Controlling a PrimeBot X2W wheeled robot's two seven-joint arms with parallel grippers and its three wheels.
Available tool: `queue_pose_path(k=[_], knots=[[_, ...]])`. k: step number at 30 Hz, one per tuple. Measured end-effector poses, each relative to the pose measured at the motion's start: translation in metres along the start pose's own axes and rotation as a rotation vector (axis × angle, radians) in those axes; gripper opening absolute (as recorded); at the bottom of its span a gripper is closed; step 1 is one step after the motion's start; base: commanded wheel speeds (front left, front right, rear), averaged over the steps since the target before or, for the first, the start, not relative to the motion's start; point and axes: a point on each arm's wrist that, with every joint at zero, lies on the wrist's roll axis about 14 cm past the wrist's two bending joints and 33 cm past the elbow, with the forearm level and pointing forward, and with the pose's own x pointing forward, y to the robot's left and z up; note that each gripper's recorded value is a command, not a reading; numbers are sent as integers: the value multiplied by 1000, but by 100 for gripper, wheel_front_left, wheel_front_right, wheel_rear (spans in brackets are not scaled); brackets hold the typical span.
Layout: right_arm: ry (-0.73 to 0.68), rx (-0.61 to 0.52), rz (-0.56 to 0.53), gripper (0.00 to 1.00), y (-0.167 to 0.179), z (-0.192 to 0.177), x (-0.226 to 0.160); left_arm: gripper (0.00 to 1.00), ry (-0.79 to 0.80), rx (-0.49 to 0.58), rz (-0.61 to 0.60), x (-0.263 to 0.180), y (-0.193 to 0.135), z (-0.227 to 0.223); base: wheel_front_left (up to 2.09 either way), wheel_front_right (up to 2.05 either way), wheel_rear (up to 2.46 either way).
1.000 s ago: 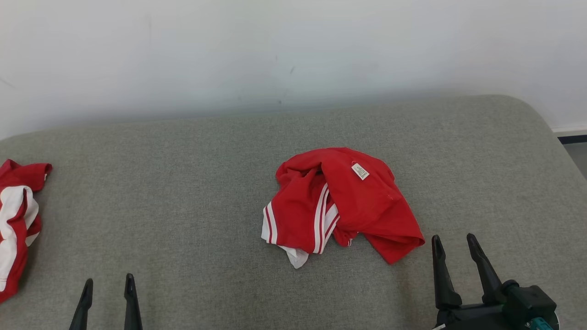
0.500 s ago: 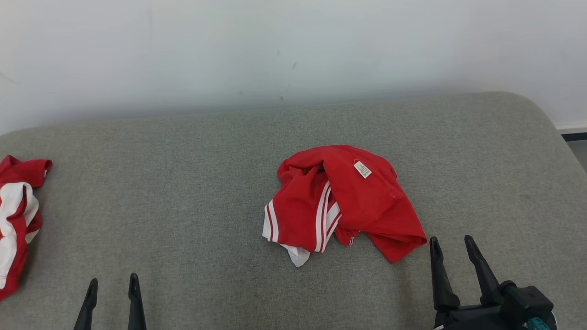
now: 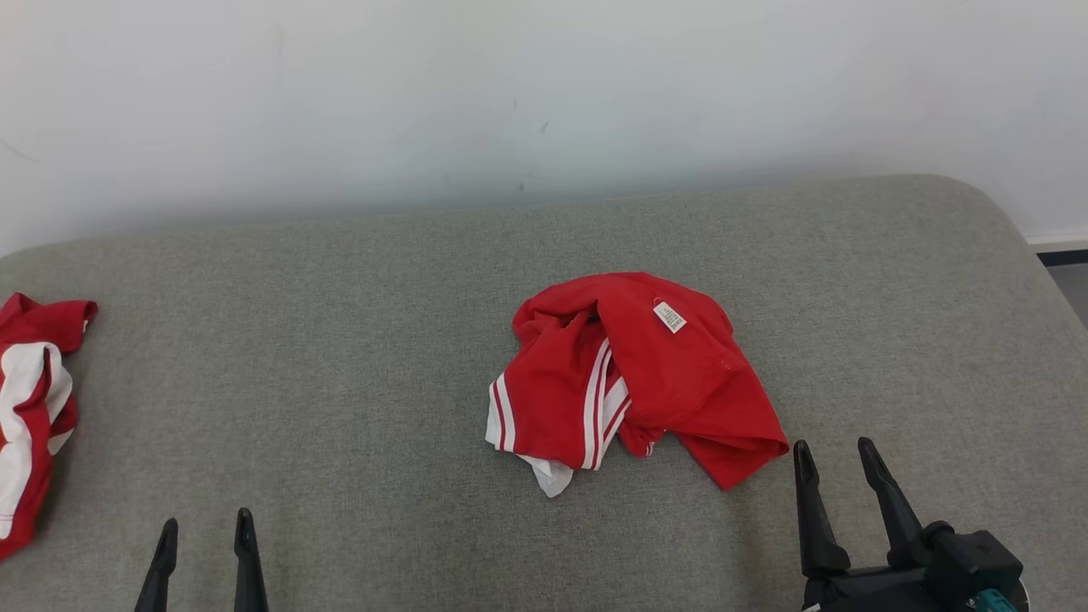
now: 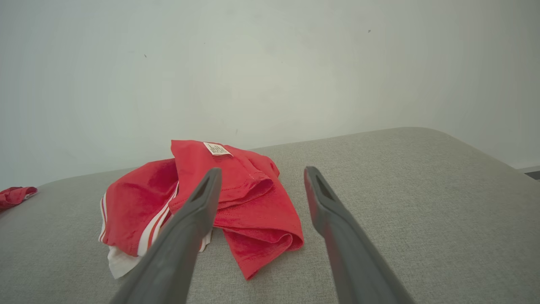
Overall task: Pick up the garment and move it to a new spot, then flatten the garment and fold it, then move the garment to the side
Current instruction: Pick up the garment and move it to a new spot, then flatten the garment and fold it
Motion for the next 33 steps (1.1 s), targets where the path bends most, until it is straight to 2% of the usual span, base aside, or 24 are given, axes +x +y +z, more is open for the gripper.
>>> queue_pose_path(k=[33], knots=[[11,5,4,100,1,-4,4,100,10,3,15,1,3,-3,0,0,0]])
